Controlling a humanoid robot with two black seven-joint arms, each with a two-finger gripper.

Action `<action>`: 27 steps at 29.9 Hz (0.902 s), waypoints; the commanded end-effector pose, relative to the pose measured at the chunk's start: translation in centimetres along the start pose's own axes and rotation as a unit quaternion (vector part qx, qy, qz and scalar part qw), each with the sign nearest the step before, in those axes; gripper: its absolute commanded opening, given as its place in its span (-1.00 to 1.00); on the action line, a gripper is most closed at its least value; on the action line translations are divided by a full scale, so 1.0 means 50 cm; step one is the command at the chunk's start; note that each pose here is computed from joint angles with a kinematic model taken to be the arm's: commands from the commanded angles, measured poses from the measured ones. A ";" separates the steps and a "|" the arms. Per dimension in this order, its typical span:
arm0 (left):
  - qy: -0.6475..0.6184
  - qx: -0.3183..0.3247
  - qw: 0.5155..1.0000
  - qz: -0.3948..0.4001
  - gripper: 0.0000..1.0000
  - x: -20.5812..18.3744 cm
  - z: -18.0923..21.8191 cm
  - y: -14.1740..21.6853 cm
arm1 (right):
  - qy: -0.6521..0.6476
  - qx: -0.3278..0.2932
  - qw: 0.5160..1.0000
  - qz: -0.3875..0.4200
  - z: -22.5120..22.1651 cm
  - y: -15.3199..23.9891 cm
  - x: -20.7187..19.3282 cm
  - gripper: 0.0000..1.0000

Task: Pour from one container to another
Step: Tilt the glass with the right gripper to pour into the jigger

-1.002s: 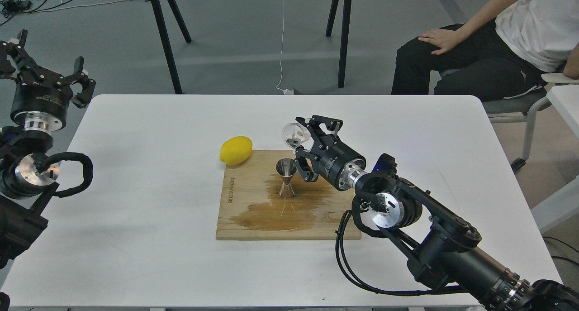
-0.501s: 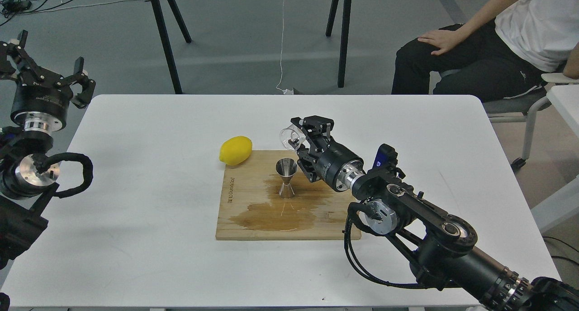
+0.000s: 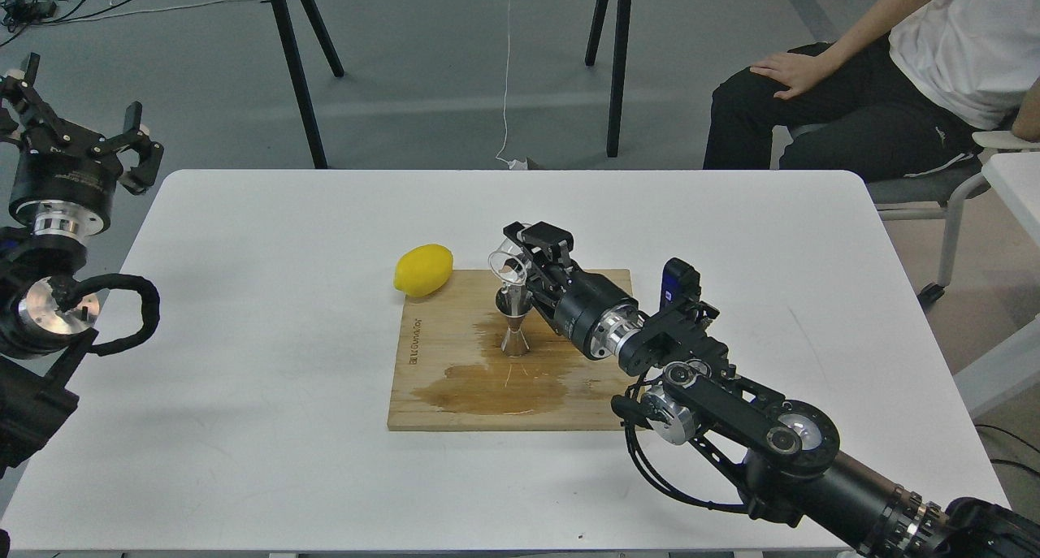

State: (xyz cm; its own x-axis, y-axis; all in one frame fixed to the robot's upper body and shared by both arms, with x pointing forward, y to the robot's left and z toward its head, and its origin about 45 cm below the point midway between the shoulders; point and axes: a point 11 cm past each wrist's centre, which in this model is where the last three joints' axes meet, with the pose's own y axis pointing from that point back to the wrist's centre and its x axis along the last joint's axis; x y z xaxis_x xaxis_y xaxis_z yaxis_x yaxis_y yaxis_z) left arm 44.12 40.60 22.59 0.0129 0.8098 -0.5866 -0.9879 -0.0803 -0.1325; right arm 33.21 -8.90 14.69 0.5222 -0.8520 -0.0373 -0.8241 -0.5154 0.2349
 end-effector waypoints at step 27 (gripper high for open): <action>-0.001 0.000 1.000 0.000 1.00 0.002 0.002 0.001 | 0.188 0.044 0.981 -0.003 0.013 0.008 -0.022 -0.31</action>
State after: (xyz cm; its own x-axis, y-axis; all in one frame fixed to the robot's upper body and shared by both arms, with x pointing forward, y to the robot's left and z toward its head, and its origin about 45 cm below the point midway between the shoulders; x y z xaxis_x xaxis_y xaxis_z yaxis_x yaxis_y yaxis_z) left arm 44.07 40.68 22.57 0.0118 0.8104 -0.5857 -0.9880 -0.0810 -0.1319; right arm 32.22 -8.38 13.96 0.5575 -0.7768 0.2929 -0.8299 -0.5303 0.1733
